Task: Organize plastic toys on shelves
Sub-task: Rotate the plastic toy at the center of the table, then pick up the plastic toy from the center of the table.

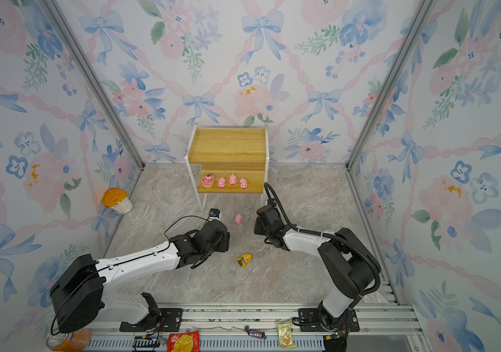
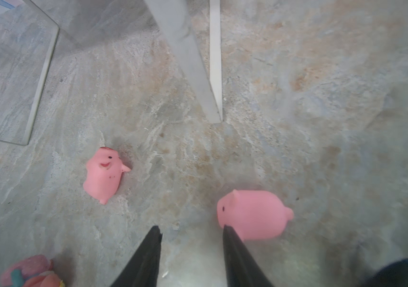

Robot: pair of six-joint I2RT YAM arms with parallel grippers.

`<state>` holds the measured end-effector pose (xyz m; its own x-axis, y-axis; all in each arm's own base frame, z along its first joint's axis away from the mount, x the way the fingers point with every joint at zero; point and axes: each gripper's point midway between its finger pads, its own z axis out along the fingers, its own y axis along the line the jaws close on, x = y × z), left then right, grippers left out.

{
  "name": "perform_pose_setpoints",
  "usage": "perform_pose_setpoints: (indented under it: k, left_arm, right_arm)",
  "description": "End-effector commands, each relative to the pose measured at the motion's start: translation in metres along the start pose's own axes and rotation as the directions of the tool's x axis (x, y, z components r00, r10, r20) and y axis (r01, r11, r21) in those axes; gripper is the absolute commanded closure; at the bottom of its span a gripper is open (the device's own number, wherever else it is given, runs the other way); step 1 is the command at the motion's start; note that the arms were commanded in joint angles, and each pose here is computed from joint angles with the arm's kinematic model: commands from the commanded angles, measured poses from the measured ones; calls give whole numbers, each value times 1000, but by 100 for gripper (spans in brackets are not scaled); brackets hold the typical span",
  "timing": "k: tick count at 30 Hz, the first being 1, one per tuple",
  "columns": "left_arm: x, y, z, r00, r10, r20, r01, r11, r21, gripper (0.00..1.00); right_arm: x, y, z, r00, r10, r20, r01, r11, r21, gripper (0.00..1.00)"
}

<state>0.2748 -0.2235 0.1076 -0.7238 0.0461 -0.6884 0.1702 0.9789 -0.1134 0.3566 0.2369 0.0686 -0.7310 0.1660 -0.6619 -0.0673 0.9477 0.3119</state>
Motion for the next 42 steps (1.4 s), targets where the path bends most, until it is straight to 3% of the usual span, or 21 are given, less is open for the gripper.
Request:
perform_pose_setpoints:
  k: [1,7,13,17,21,23,27,36,42]
  left_arm:
    - [1,4,-2,1000,4,5,-4,1000,7,33]
    - [-15,-9,-7,997,46,62,-49,998,46,32]
    - [-41,-67,-3,969,179,169,-211,959,191,29]
    - [-38,-120,12,907,309,286,-398,850,344,27]
    - [-24,-155,24,815,425,393,-571,699,430,27]
    - [-21,-165,35,788,459,411,-612,656,442,27]
    - [-21,-175,59,787,469,400,-617,604,505,28]
    - [-28,-183,96,772,488,407,-635,552,541,28]
    - [-26,-178,115,773,502,389,-632,550,547,28]
  right_arm:
    - [-23,19,-13,996,-39,83,45,997,-67,56]
    - [-42,11,-62,977,-79,200,98,991,-89,55]
    - [-44,-33,-98,969,-29,244,48,996,-74,51]
    - [-40,-52,-115,956,-22,292,44,997,-70,46]
    - [-41,-58,-129,941,-12,338,50,993,-104,43]
    - [-41,-59,-134,934,-18,356,62,992,-113,42]
    - [-43,-65,-141,925,-2,381,53,991,-125,41]
    - [-48,-68,-152,908,-7,418,77,985,-153,37]
    - [-51,-68,-156,901,-19,434,94,984,-151,36]
